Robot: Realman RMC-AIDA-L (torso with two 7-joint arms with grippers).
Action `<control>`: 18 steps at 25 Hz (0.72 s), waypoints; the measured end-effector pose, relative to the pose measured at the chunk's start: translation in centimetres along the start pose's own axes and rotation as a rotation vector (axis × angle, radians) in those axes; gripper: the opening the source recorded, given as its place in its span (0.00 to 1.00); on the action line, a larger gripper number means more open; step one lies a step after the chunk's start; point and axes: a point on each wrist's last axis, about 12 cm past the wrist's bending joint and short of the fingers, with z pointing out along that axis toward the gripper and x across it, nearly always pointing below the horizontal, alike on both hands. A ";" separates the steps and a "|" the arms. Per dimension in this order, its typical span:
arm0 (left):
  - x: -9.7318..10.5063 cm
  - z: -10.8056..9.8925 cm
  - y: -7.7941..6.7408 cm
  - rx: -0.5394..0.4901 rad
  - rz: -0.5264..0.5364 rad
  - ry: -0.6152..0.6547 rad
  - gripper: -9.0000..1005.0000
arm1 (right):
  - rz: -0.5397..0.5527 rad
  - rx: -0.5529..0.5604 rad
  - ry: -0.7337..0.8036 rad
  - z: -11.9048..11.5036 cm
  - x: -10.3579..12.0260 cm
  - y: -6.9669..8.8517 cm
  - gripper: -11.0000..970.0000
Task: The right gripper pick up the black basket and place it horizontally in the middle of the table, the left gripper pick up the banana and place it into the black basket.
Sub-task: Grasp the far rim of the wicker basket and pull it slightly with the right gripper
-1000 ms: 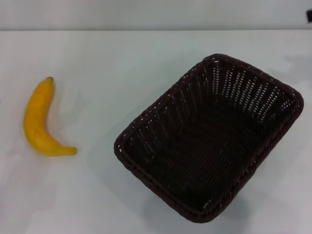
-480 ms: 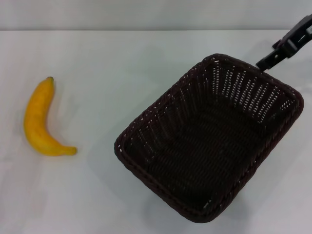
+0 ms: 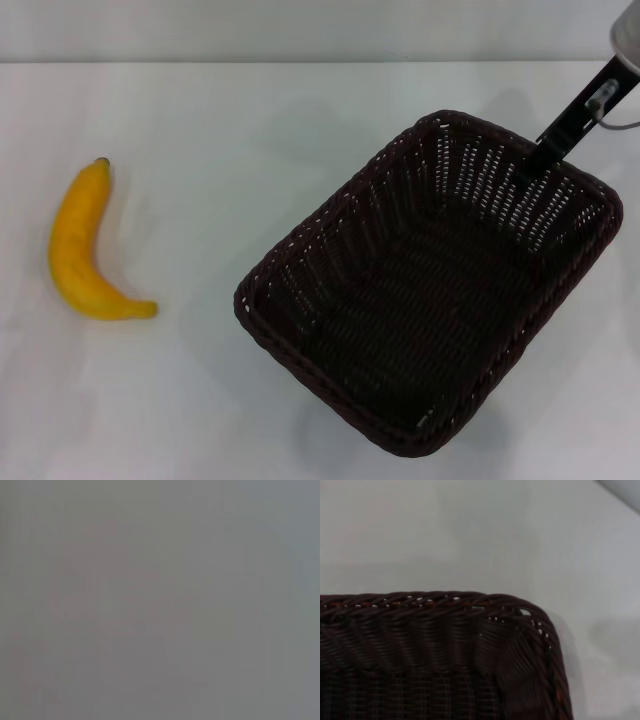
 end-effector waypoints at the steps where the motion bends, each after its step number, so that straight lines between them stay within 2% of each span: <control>1: 0.0 0.0 0.0 0.000 0.000 0.001 0.87 | 0.000 0.000 0.015 0.3 -0.2 0.1 0.77; 9: 0.7 0.2 0.1 -0.030 -0.005 0.038 0.87 | -0.027 -0.001 0.114 2.6 -1.7 1.5 0.77; 17: 0.8 -0.1 0.2 -0.046 -0.003 0.049 0.87 | -0.086 0.040 0.150 3.2 -2.8 2.5 0.76; 18: 0.8 -0.1 0.3 -0.046 -0.002 0.049 0.87 | -0.094 0.045 0.156 3.2 -2.8 2.5 0.74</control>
